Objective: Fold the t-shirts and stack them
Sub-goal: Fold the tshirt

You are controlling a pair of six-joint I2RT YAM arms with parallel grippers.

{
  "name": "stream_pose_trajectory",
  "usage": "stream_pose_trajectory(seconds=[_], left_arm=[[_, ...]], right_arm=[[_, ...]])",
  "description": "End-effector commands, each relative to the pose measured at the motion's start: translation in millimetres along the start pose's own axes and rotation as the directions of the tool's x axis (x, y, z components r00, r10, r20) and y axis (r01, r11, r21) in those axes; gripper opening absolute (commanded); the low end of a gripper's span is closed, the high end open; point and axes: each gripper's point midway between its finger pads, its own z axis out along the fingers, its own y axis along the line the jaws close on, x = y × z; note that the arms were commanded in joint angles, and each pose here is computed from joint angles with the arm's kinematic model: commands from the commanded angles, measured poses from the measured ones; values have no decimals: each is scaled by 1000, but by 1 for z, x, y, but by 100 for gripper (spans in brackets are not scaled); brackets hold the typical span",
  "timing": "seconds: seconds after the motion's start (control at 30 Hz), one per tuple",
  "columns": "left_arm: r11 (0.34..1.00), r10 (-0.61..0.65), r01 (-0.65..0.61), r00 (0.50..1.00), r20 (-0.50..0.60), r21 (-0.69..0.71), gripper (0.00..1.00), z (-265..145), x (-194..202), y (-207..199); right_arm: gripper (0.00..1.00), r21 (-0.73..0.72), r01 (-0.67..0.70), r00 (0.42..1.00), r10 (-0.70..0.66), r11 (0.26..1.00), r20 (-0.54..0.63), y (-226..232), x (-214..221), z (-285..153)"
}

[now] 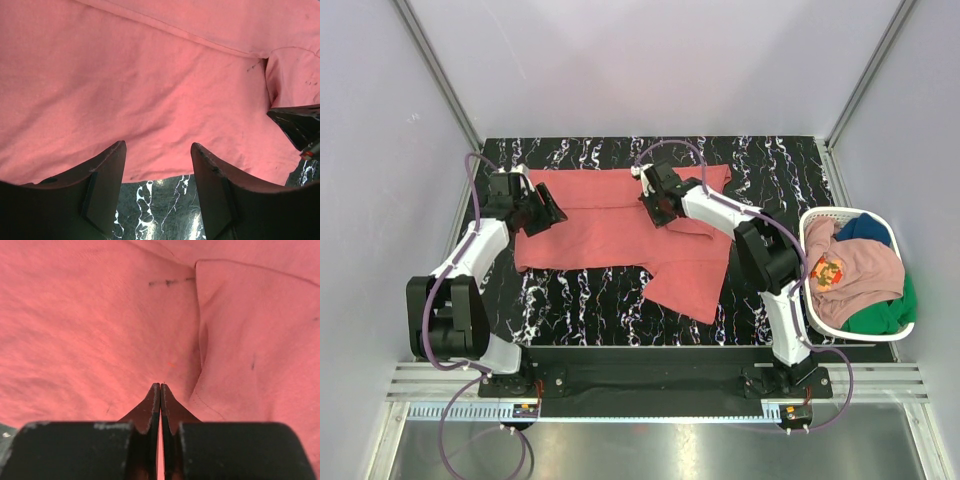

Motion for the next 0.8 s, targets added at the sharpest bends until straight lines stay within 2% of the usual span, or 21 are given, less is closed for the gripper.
stream_pose_trajectory(seconds=[0.0,0.17,0.6,0.77], left_arm=[[997,36,-39,998,55,66,60,-7,-12,-15],[997,44,-47,998,46,55,60,-4,-12,-12],[997,49,-51,998,43,56,61,-4,-12,-12],[997,50,-52,998,44,54,61,-4,-12,-12]], right_arm=[[6,91,30,999,-33,995,39,-18,-19,-5],[11,153,36,998,-42,988,40,-29,-19,-2],[12,217,58,998,-60,974,0,-40,-10,7],[16,219,70,997,-72,973,-1,-41,-9,10]])
